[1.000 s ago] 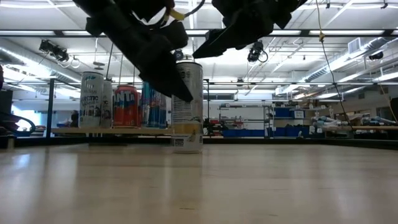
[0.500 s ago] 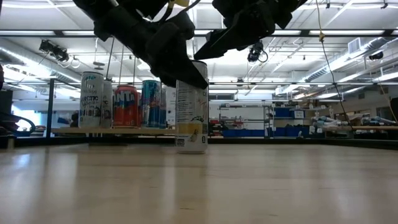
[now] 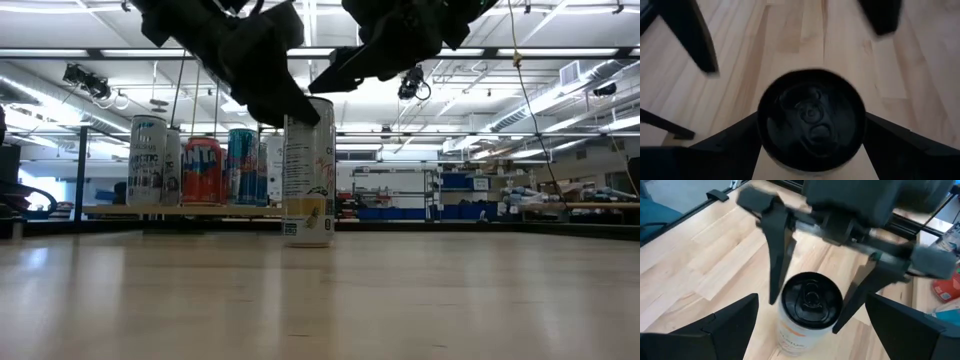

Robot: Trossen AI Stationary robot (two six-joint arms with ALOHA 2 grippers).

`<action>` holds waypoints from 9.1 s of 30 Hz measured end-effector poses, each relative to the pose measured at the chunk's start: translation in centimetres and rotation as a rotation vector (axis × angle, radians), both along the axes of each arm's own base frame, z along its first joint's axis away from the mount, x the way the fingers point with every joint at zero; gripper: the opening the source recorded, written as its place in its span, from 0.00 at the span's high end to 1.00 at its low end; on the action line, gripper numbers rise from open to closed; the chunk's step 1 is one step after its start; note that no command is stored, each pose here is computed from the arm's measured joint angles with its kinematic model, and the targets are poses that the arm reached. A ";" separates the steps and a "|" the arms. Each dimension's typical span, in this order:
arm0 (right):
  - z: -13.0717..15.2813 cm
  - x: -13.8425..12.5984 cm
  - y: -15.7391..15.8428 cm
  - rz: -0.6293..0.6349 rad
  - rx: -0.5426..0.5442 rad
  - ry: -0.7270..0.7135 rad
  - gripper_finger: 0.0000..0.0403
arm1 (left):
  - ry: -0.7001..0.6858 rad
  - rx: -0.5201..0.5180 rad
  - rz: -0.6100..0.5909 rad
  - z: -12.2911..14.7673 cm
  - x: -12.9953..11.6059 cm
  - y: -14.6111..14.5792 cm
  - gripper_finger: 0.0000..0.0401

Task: Place canned beverage on shelf
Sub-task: Put the white yellow soda can aligned with the other white yellow soda can on the shelf, then return to Home Position

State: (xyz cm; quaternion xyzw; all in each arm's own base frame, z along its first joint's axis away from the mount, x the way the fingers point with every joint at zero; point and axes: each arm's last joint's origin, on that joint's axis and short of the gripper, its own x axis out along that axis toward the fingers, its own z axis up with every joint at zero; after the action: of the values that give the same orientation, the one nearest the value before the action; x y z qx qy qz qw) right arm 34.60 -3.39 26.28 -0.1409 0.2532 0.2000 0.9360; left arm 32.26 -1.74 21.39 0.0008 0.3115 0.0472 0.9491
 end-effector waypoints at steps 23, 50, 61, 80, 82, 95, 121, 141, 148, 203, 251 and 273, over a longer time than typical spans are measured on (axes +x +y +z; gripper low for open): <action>-0.2 0.0 0.0 -0.026 -0.010 -0.003 0.06 | 0.063 -0.034 0.076 -2.5 0.8 0.1 0.21; 1.3 -0.6 0.0 -0.100 -0.079 -0.029 0.06 | 0.038 -0.065 0.139 -5.0 2.4 1.5 0.21; 4.1 -2.7 0.1 -0.113 -0.088 -0.083 0.06 | 0.046 -0.076 0.157 -5.2 2.4 1.7 0.21; 4.1 -3.5 0.0 -0.194 -0.108 -0.017 0.06 | 0.020 -0.031 0.047 -4.7 2.6 1.3 0.38; 4.1 -3.5 0.0 -0.218 -0.085 -0.010 0.06 | 0.004 -0.042 0.003 -4.1 2.6 1.0 0.38; 3.8 -3.6 2.2 -0.130 0.066 0.051 0.06 | 0.059 -0.126 -0.250 0.5 4.4 0.4 0.36; 1.3 -1.3 5.5 -0.162 0.067 0.105 0.07 | 0.068 -0.046 -0.219 1.1 4.7 1.3 0.36; 1.2 -1.6 6.6 -0.216 0.040 0.115 0.35 | 0.068 -0.060 -0.208 1.1 4.7 1.2 0.26; 0.9 -1.8 6.6 -0.250 0.009 0.148 0.35 | 0.132 -0.064 -0.175 1.4 4.2 1.6 0.20; 5.9 3.5 -11.3 -0.560 -0.032 -0.112 0.34 | 0.057 -0.015 -0.018 18.8 -9.4 4.9 0.20; 2.6 6.7 -15.0 -0.539 0.047 0.091 0.22 | 0.086 -0.039 -0.002 18.6 -9.6 4.9 0.20; 15.7 -0.4 -9.2 -0.408 0.209 -0.056 0.22 | 0.149 -0.079 0.068 17.3 -13.0 4.2 0.20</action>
State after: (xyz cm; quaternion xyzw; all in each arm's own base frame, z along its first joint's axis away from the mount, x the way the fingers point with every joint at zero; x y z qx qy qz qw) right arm 34.22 -12.55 41.94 0.0053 0.2284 0.0278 0.9732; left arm 19.30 2.48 38.70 -0.0436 0.3828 0.0670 0.9204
